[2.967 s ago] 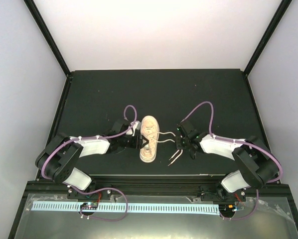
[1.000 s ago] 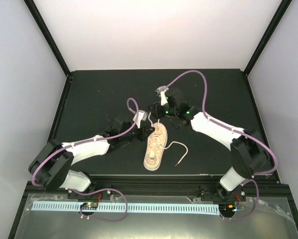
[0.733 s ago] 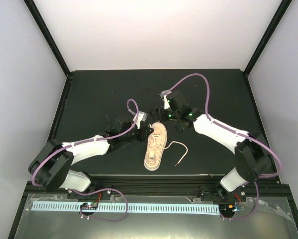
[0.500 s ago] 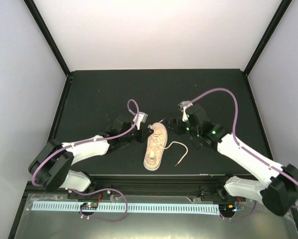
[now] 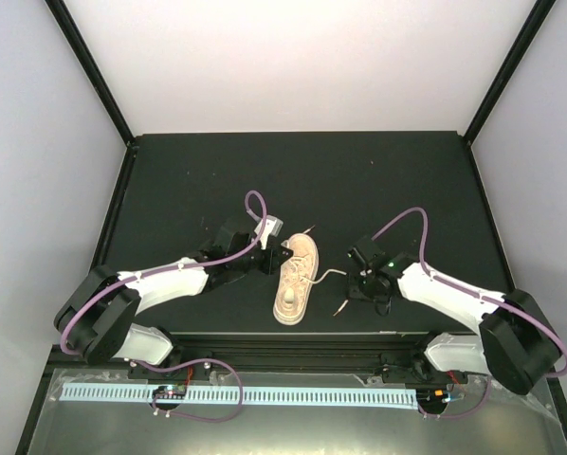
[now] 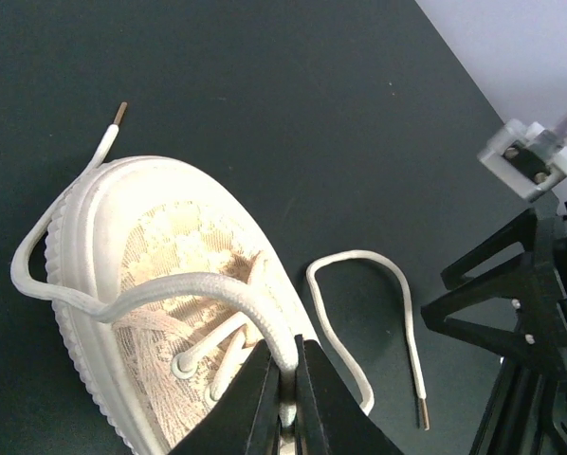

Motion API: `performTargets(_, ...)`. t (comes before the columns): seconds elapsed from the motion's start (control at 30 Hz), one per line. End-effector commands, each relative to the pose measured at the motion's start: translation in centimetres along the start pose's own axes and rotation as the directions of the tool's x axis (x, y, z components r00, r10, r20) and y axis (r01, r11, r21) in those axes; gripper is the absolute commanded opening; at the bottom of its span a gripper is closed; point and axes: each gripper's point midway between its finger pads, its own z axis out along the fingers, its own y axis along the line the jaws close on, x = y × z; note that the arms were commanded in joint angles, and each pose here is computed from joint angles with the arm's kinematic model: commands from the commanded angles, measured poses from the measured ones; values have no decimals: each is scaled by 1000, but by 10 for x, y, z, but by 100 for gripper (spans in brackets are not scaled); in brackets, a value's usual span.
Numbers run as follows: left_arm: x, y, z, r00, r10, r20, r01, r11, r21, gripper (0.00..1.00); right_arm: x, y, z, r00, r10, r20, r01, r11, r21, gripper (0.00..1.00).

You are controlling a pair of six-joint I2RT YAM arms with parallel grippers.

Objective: Tie the shoes

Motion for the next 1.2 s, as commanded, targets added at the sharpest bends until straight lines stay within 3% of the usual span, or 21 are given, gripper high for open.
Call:
performTargets(0.0, -9, -9, -7, 999, 19, 30, -20, 999, 34, 4, 2, 5, 9, 1000, 11, -14, -11, 1000, -16, 57)
performTargets(0.2, -8, -9, -7, 999, 19, 27, -20, 999, 36, 4, 1, 9, 17, 1000, -11, -22, 11, 1000, -15, 42)
performTargets(0.43, -7, -8, -10, 999, 22, 29, -23, 999, 28, 5, 10, 8, 30, 997, -33, -71, 35, 999, 27, 39)
performTargets(0.6, -8, -8, -13, 998, 42, 36, -42, 999, 16, 6, 6, 4, 29, 999, -18, -39, 19, 999, 47, 18)
performTargets(0.7, -6, -9, -13, 997, 67, 29, -67, 997, 26, 6, -14, 7, 19, 999, -12, 44, 10, 999, 43, 2)
performTargets(0.87, -6, -30, -9, 987, 159, 10, -159, 976, 146, 7, -84, 17, -17, 962, -16, 273, 7, 999, 37, 2)
performTargets(1.03, -12, -39, -1, 973, 230, -4, -224, 955, 195, 8, -154, 68, -83, 848, -101, 520, 156, 986, -62, 2)
performTargets(1.17, -19, -40, 5, 968, 252, -5, -246, 950, 192, 9, -179, 104, -125, 769, -110, 630, 265, 951, -158, 2)
